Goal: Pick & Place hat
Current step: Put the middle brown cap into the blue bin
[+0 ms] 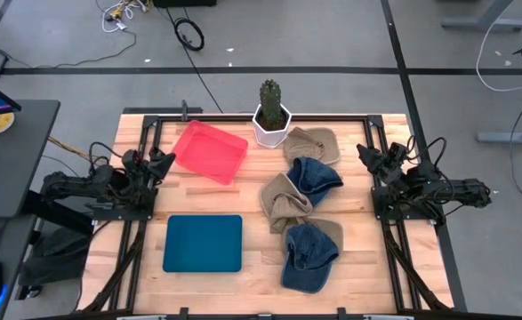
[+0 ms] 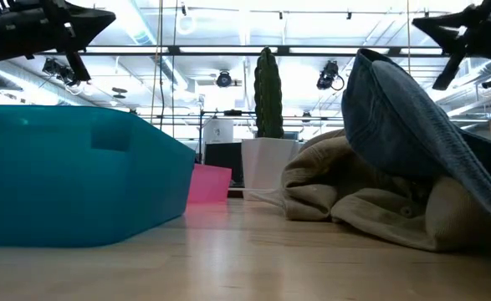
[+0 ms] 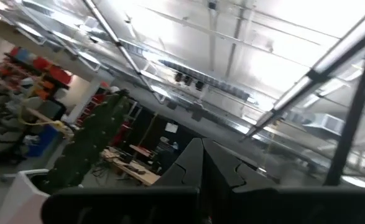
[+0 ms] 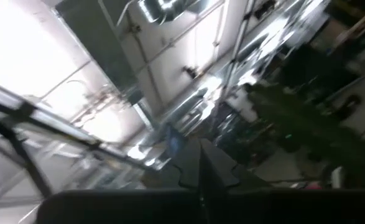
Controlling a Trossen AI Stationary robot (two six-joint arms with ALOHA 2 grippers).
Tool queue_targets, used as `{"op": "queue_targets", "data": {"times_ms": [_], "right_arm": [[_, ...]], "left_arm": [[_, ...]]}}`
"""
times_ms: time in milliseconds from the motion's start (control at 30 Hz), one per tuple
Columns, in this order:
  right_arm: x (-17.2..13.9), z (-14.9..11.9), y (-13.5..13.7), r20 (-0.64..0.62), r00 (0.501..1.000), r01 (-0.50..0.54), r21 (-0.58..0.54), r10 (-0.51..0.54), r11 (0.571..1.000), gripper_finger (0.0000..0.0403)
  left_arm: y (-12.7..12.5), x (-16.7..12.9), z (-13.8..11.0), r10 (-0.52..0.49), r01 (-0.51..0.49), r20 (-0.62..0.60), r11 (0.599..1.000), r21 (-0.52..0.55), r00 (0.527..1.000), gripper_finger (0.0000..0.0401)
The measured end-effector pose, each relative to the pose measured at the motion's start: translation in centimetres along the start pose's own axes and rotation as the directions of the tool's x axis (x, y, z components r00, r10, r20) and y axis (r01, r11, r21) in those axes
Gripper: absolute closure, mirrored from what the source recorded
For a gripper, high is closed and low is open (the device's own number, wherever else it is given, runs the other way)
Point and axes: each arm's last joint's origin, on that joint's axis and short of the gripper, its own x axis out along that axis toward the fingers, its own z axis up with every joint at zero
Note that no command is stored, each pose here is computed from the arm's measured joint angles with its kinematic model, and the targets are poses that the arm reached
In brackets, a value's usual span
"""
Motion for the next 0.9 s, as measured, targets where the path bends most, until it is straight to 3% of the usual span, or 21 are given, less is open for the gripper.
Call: {"op": "queue_targets", "data": {"times_ms": [200,300,433,667,900], "right_arm": [[0.0,0.2,0.0,0.048,0.998,0.045,-0.033,-0.043,0.998,0.0399],[0.3,0.8,0.5,0.043,0.998,0.049,-0.062,-0.047,0.997,0.0401],[1.2,2.2,2.0,0.01,0.998,0.06,-0.136,-0.059,0.989,0.0401],[3.4,5.4,5.7,-0.074,0.997,0.018,-0.223,-0.035,0.975,0.0395],[5.6,8.9,9.4,-0.048,0.999,-0.006,-0.347,-0.011,0.938,0.0319]], "left_arm": [[-0.2,0.1,0.3,-0.022,0.022,-0.006,0.999,-0.043,1.0,0.0398],[-1.0,0.7,1.7,-0.034,0.034,0.016,0.999,-0.036,0.999,0.0399],[-2.4,2.5,3.5,0.001,0.002,-0.03,0.994,0.105,1.0,0.0399],[-5.5,7.4,6.4,0.148,-0.113,-0.09,0.944,0.309,0.985,0.0386],[-8.8,13.2,8.1,0.246,-0.192,-0.058,0.864,0.465,0.968,0.0352]]}}
